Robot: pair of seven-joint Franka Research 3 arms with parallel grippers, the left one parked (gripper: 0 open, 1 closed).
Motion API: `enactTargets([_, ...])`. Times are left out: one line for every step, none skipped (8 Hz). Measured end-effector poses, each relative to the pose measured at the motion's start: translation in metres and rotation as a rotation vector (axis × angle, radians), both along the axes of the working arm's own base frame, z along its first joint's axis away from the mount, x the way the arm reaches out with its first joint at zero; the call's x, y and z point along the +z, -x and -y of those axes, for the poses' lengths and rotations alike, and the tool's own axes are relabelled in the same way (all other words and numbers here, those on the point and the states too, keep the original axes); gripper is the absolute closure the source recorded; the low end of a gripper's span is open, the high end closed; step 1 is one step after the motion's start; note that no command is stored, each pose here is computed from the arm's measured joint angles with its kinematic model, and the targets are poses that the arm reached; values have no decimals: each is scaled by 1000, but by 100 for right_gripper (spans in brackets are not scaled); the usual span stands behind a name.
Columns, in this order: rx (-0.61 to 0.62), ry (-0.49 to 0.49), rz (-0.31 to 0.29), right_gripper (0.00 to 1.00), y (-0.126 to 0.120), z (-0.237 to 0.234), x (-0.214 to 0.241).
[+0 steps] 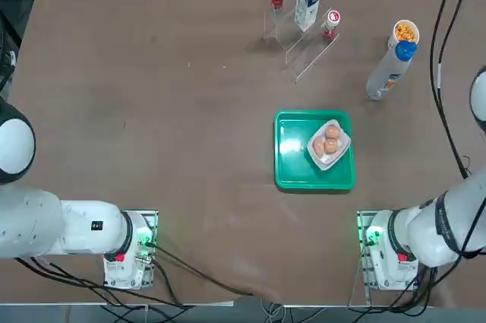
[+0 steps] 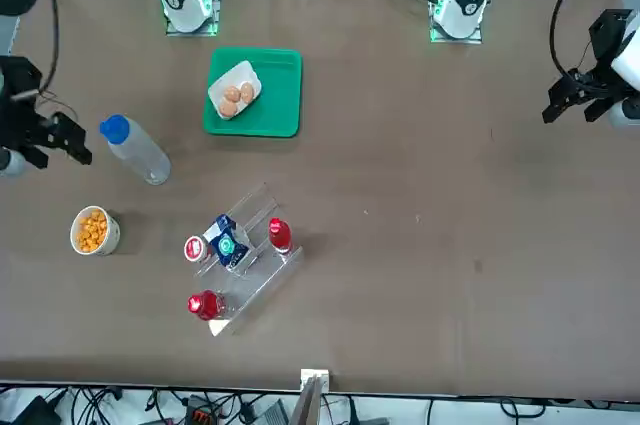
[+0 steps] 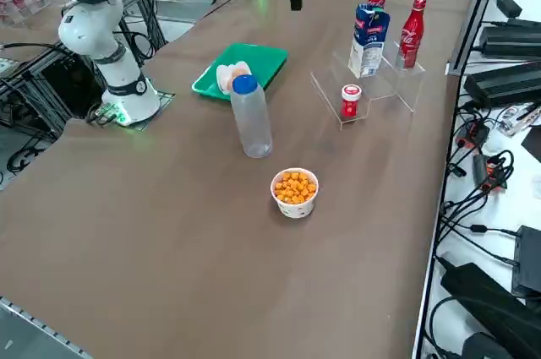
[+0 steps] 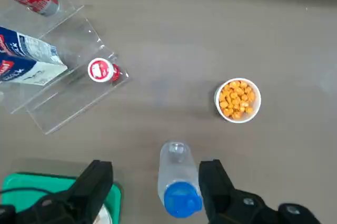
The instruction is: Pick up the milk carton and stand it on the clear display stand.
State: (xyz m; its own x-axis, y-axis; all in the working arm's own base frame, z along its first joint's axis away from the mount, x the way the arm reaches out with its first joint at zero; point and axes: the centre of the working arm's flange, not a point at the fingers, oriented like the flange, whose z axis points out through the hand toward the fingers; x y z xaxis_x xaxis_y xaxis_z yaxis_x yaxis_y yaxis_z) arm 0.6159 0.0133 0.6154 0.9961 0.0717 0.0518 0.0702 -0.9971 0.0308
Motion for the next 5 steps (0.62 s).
enactTargets([-12,-11,-6,0,9,10,1])
enactTargets([-27,-13,-10,0,19,23,4])
enactTargets([-46,-18,-12,0,30,39,6])
enactTargets([-63,-32,-13,0,42,54,9])
enactTargets([-72,-44,-14,0,53,62,10])
